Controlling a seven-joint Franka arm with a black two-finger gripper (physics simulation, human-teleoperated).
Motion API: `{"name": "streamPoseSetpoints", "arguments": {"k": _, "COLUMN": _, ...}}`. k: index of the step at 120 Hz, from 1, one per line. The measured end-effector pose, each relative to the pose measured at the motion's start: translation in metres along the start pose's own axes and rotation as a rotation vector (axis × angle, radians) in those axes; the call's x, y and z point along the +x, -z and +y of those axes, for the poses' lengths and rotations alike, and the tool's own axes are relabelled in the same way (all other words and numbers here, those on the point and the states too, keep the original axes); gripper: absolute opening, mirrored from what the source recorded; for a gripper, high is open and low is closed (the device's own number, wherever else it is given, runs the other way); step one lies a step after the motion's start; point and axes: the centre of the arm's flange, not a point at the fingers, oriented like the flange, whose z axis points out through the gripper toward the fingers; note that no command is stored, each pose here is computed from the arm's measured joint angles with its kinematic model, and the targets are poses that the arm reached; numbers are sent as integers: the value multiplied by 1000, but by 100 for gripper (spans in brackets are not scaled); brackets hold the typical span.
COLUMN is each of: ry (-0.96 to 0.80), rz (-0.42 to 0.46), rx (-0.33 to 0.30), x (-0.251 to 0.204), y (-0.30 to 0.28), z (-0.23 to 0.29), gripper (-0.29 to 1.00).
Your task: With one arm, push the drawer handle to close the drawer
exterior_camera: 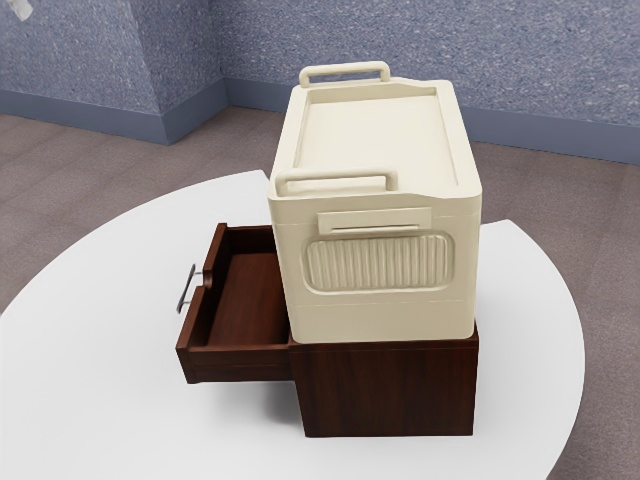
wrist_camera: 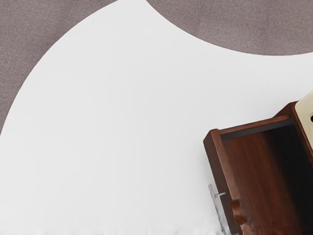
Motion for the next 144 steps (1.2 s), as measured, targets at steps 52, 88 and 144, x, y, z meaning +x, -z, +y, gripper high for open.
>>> {"name": "streamPoseSetpoints", "arguments": {"k": 52, "ry": 3, "rz": -376, "rx": 65, "x": -203, "y": -265, "z": -16, "gripper": 68}}
{"name": "streamPoseSetpoints", "arguments": {"k": 88, "ry": 35, "rz": -340, "rx": 85, "x": -161, "y": -358, "z": -24, "gripper": 68}}
{"name": "streamPoseSetpoints", "arguments": {"k": 144, "ry": -598, "rz": -98, "rx": 68, "x": -115, "y": -376, "z": -10, "gripper": 68}}
